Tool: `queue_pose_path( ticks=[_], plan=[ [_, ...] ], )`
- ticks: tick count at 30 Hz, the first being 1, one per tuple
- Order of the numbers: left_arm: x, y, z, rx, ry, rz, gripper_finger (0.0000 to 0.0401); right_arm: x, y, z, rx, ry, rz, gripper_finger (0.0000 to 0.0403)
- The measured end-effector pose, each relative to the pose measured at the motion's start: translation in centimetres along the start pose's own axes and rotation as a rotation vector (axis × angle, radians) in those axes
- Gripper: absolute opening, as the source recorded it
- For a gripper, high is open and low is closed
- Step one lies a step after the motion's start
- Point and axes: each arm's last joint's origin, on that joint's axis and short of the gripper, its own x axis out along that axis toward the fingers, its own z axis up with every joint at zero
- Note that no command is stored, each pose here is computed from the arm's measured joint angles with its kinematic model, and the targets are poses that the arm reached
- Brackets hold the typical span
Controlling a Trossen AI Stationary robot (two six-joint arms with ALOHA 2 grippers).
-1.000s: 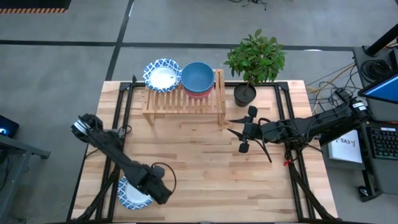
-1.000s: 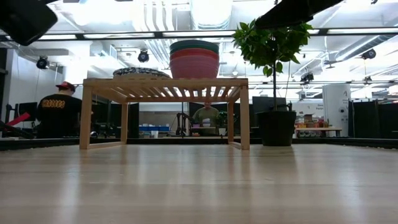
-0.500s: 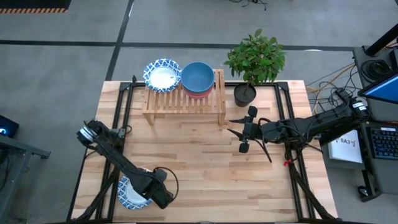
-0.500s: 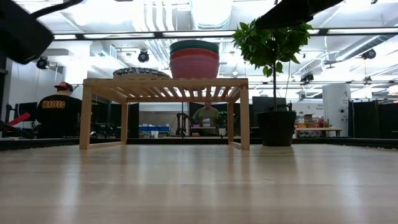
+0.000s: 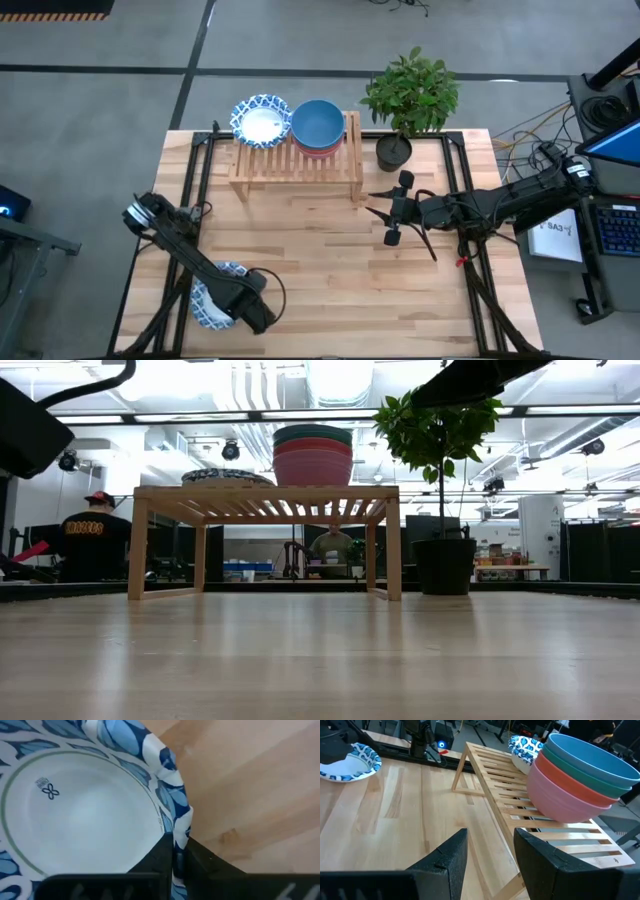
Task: Place and stack bowls onto a shelf
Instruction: Stack the white bowl on the top of the other white bowl on the shelf
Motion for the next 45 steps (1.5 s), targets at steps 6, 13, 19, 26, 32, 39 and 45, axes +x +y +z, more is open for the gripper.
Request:
queue_pose_path(
  ticks=[6, 13, 19, 26, 32, 39, 45],
  plan=[
    [-1.1, 0.1, -0.2, 0.164, 0.035, -0.048, 0.0004, 0.0, 0.0, 0.0, -0.003, 0.001, 0.0, 0.015],
    [-4.0, -0.3, -0.6, 0.535, -0.033, -0.248, 0.0001, 0.0, 0.0, -0.1, -0.01, 0.013, 0.002, 0.015],
    [-7.6, 0.3, 0.0, 0.631, -0.151, -0.204, 0.0, 0.0, 0.0, -0.1, -0.01, 0.013, 0.002, 0.015],
    [-13.2, 0.5, 0.3, 0.715, -0.34, -0.11, 0.0, 0.0, 0.0, -0.1, -0.01, 0.013, 0.002, 0.015],
    [-17.7, 1.1, 0.3, 0.78, -0.506, -0.06, 0.0, 0.0, 0.0, -0.1, -0.011, 0.013, 0.002, 0.015],
    [-21.2, 2.1, 1.6, 0.893, -0.685, 0.037, 0.0, 0.0, 0.0, -0.2, -0.017, 0.017, 0.003, 0.015],
    [-22.5, 3.8, 4.9, 0.997, -0.748, 0.223, 0.0, 0.0, 0.0, -0.3, -0.03, 0.025, 0.004, 0.015]
  ],
)
